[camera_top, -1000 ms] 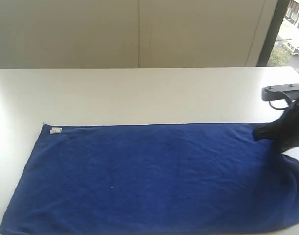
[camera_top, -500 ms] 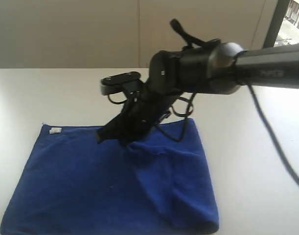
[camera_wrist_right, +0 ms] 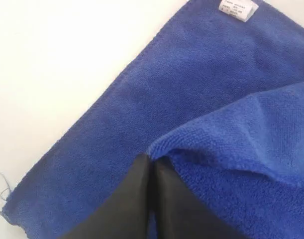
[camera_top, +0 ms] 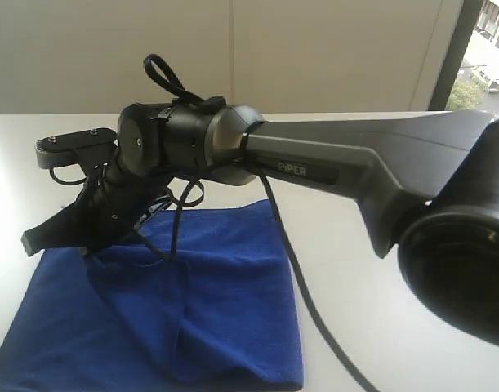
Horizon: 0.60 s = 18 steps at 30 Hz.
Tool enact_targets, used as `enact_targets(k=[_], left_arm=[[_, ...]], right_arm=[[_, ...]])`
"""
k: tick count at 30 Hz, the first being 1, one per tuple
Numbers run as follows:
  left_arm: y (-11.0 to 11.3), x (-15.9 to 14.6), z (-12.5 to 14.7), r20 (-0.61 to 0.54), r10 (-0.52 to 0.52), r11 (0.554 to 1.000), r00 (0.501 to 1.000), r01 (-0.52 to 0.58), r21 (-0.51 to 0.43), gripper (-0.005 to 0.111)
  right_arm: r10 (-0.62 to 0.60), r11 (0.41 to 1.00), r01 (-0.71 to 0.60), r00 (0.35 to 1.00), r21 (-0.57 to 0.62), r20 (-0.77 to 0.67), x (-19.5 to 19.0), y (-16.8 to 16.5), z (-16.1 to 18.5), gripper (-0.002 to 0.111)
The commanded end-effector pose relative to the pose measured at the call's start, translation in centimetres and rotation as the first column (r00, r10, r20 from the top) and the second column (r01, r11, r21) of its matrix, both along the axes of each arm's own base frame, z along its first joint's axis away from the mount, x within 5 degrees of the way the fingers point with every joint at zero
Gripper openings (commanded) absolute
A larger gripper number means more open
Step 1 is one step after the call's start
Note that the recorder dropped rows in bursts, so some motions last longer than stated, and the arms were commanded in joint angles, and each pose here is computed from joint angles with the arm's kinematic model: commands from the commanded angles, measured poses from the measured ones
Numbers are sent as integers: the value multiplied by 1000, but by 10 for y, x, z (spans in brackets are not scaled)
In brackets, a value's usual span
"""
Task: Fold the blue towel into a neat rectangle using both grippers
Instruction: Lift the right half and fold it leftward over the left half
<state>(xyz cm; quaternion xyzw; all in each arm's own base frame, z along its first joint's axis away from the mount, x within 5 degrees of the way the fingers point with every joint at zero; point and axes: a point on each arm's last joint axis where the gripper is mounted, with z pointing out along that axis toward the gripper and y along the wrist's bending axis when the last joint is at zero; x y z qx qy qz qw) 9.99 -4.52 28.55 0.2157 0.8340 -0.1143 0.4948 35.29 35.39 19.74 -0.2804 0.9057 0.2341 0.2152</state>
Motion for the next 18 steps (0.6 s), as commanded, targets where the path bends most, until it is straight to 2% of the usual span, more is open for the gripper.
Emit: enact_targets(k=[1,3,6,10,11,18], left_arm=[[0,-1,-1,0,-2,1000,1000,2,-4,0],[0,-1,-1,0,-2,1000,1000,2,-4,0],[0,-1,-1,0,-2,1000,1000,2,-4,0],[0,-1,-1,0,-2,1000,1000,2,-4,0],[0,-1,-1,0,-2,1000,1000,2,-4,0],[0,1,1,31,9,1000,999,-9,-13,0]], right_arm=[[-11,1000,11,1000,19,4,4,7,-8,0],[-10,1000,10,1000,16,-3,4,8,-11,3],[-3,1000,3,1000,16,1,4,8,-12,21],[20,1000,-20,1000,10,25,3,7,-5,60],[25,1000,-26,999,0,32,4,5,-4,65],[18,990,-4,995,-141,96,20,-35,24,60]])
